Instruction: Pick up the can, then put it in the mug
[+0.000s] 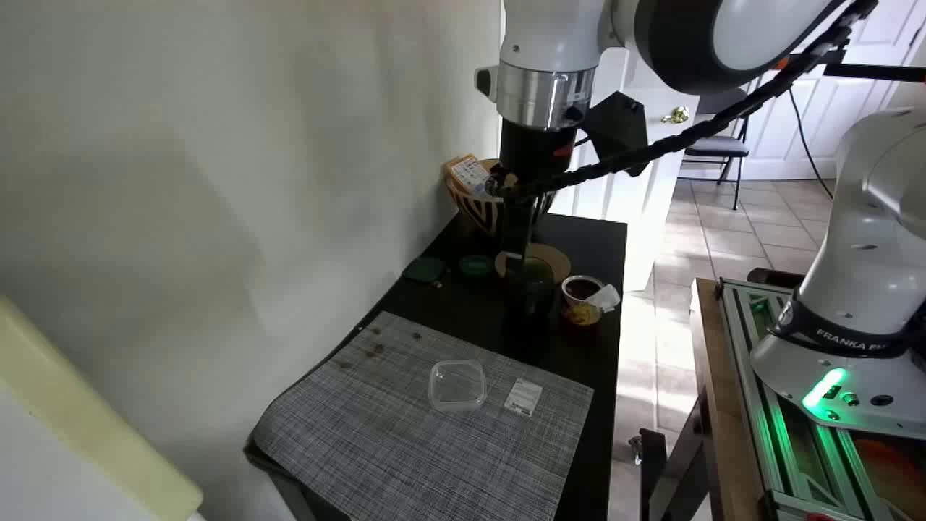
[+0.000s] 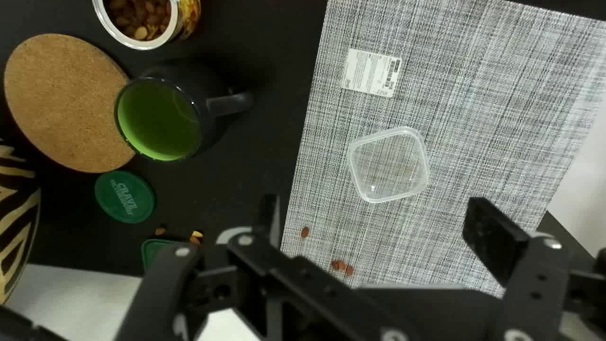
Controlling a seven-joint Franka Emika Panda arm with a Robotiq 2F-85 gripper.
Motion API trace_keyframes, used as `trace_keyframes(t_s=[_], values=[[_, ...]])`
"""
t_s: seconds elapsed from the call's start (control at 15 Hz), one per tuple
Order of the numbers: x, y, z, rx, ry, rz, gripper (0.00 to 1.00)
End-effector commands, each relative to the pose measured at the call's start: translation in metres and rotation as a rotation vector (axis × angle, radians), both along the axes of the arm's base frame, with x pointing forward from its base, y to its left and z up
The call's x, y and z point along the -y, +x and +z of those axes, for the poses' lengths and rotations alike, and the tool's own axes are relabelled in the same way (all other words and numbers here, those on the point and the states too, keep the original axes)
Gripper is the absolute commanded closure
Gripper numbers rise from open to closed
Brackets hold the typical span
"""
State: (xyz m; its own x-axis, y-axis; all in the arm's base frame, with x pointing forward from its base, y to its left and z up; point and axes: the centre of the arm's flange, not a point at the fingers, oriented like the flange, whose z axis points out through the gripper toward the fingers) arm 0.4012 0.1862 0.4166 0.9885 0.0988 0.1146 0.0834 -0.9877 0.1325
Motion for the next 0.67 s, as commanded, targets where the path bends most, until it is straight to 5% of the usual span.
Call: trace_keyframes(t_s=[0.0, 0.6], values=[[0.0, 0.0, 0.0, 0.0, 0.0, 0.0, 0.0], [0.013, 0.009, -0.002, 0.029, -0.021, -0.085, 0.0]])
